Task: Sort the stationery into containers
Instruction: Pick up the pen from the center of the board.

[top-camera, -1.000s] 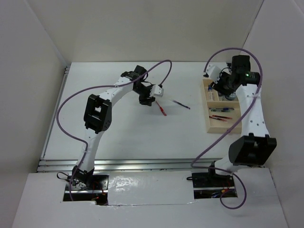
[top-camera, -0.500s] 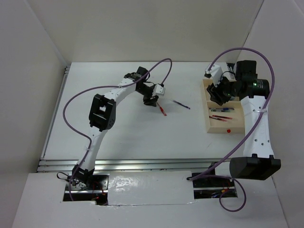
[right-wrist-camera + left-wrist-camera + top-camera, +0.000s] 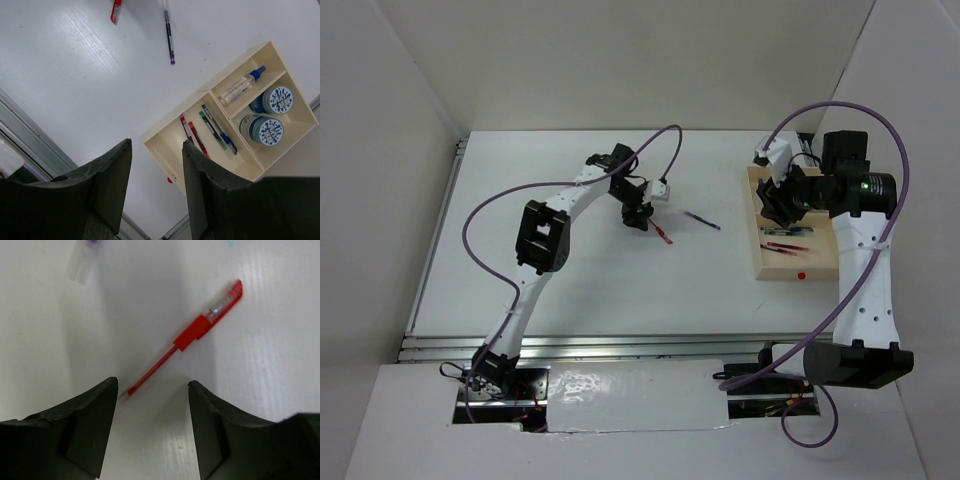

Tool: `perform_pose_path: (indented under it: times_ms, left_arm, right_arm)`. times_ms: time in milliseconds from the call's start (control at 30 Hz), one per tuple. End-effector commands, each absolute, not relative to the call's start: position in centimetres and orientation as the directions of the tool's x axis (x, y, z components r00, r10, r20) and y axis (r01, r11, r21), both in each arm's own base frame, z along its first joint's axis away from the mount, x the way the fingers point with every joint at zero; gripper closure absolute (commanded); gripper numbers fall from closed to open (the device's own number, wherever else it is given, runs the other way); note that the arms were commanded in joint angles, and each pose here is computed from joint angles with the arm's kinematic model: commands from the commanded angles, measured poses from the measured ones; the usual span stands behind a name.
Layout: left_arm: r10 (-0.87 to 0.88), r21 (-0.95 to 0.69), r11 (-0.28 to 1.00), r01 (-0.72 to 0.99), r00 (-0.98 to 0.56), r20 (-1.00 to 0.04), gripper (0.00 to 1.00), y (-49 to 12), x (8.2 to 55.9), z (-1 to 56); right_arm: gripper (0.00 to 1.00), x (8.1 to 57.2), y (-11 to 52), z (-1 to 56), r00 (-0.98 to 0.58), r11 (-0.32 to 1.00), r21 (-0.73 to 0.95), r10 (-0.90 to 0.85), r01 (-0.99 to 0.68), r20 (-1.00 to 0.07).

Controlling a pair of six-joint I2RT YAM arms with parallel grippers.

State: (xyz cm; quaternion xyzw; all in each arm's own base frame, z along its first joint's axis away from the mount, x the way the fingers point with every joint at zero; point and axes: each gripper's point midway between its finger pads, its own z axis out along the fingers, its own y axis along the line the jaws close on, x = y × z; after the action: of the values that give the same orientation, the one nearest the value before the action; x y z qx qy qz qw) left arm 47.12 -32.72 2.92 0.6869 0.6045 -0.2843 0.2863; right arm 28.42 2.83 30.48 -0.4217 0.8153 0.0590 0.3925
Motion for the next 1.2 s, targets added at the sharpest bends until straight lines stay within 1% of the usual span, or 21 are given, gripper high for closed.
perform_pose_path:
  times_ms: [0, 33, 67, 200, 300, 333, 400, 467, 500, 533, 600, 733, 767, 833, 867, 900, 967, 1000, 1033, 1100, 1167]
  left_arm:
    - [0.747, -0.103, -0.139, 0.985, 0.036, -0.664, 0.3, -30.3, 43.4, 1.1]
    - [0.747, -0.09, -0.192, 0.977, 0.086, -0.659, 0.32, -29.9, 42.9, 0.8]
    - [0.761, -0.114, -0.207, 0.972, 0.087, -0.642, 0.38, -29.3, 42.1, 0.8]
    - [0.789, -0.095, -0.184, 0.978, 0.089, -0.609, 0.44, -28.4, 41.6, 1.0]
    - [0.827, -0.122, -0.225, 0.967, 0.124, -0.548, 0.53, -27.8, 39.9, 0.8]
    - [0.85, -0.115, -0.223, 0.968, 0.136, -0.509, 0.57, -27.7, 39.6, 0.4]
    - [0.861, -0.083, -0.213, 0.974, 0.146, -0.488, 0.62, -27.6, 39.2, -0.1]
    - [0.875, -0.039, -0.205, 0.978, 0.165, -0.455, 0.69, -27.6, 39.0, -0.8]
    - [0.874, -0.026, -0.214, 0.976, 0.18, -0.452, 0.81, -27.9, 38.9, -0.8]
    - [0.883, -0.031, -0.212, 0.977, 0.178, -0.434, 0.9, -27.5, 38.5, -1.5]
    - [0.875, 0.013, -0.2, 0.98, 0.185, -0.447, 1.0, -27.9, 39.1, -0.9]
    - [0.837, 0.087, -0.177, 0.98, 0.196, -0.511, 1.0, -28.6, 38.8, 1.8]
    - [0.803, 0.12, -0.174, 0.977, 0.211, -0.557, 1.0, -29.4, 38.6, 4.6]
    - [0.762, 0.174, -0.185, 0.967, 0.253, -0.597, 1.0, -30.8, 37.6, 7.2]
    - [0.725, 0.24, -0.183, 0.953, 0.296, -0.622, 1.0, -31.3, 37.0, 10.7]
    - [0.702, 0.272, -0.207, 0.94, 0.336, -0.628, 1.0, -32.2, 35.7, 10.9]
    - [0.636, 0.408, -0.252, 0.878, 0.468, -0.613, 1.0, -33.1, 33.6, 15.3]
    - [0.632, 0.412, -0.28, 0.867, 0.49, -0.601, 1.0, -32.7, 31.9, 14.3]
    - [0.586, 0.512, -0.282, 0.811, 0.569, -0.578, 1.0, -33.1, 31.5, 17.1]
    - [0.577, 0.51, -0.336, 0.792, 0.601, -0.554, 1.0, -33.5, 29.2, 17.9]
    - [0.562, 0.491, -0.347, 0.799, 0.596, -0.573, 1.0, -33.9, 28.1, 18.7]
  right_arm:
    - [0.48, 27.6, 3.6, 32.2, -0.314, 0.636, -0.226, -0.62, -0.738, -0.719]
    - [0.48, 27.6, 3.9, 32.5, -0.306, 0.633, -0.229, -0.619, -0.74, -0.723]
    - [0.48, 27.5, 4.0, 32.5, -0.306, 0.63, -0.225, -0.619, -0.743, -0.723]
    - [0.48, 27.1, 4.5, 33.0, -0.291, 0.623, -0.235, -0.623, -0.746, -0.726]
    - [0.48, 27.0, 5.0, 33.2, -0.275, 0.617, -0.249, -0.627, -0.747, -0.729]
    - [0.48, 27.0, 5.1, 33.4, -0.267, 0.615, -0.256, -0.628, -0.746, -0.731]
    - [0.48, 27.0, 5.7, 33.3, -0.265, 0.612, -0.248, -0.623, -0.751, -0.736]
    - [0.48, 27.2, 5.9, 32.9, -0.278, 0.618, -0.234, -0.617, -0.751, -0.737]
    - [0.48, 27.2, 6.7, 32.5, -0.266, 0.599, -0.229, -0.623, -0.767, -0.736]
    - [0.48, 27.3, 7.0, 32.4, -0.265, 0.595, -0.229, -0.626, -0.77, -0.734]
    - [0.48, 27.3, 7.3, 31.7, -0.28, 0.597, -0.207, -0.619, -0.775, -0.734]
    - [0.48, 27.1, 8.7, 29.4, -0.355, 0.591, -0.074, -0.575, -0.804, -0.737]
    - [0.48, 26.7, 9.9, 29.1, -0.36, 0.564, -0.02, -0.553, -0.825, -0.751]
    - [0.47, 26.0, 11.4, 27.9, -0.427, 0.537, 0.111, -0.512, -0.837, -0.745]
    - [0.47, 25.3, 13.0, 27.8, -0.466, 0.502, 0.209, -0.468, -0.839, -0.751]
    - [0.44, 25.0, 13.9, 27.7, -0.483, 0.477, 0.255, -0.45, -0.841, -0.751]
    - [0.42, 24.3, 15.9, 27.9, -0.52, 0.414, 0.357, -0.402, -0.838, -0.754]
    - [0.42, 24.2, 16.5, 28.0, -0.527, 0.395, 0.379, -0.394, -0.837, -0.753]
    - [0.41, 24.0, 17.1, 28.0, -0.533, 0.379, 0.397, -0.388, -0.836, -0.752]
    - [0.41, 23.6, 18.7, 27.9, -0.543, 0.343, 0.43, -0.39, -0.835, -0.744]
    - [0.41, 23.7, 19.8, 27.6, -0.544, 0.322, 0.442, -0.404, -0.837, -0.735]
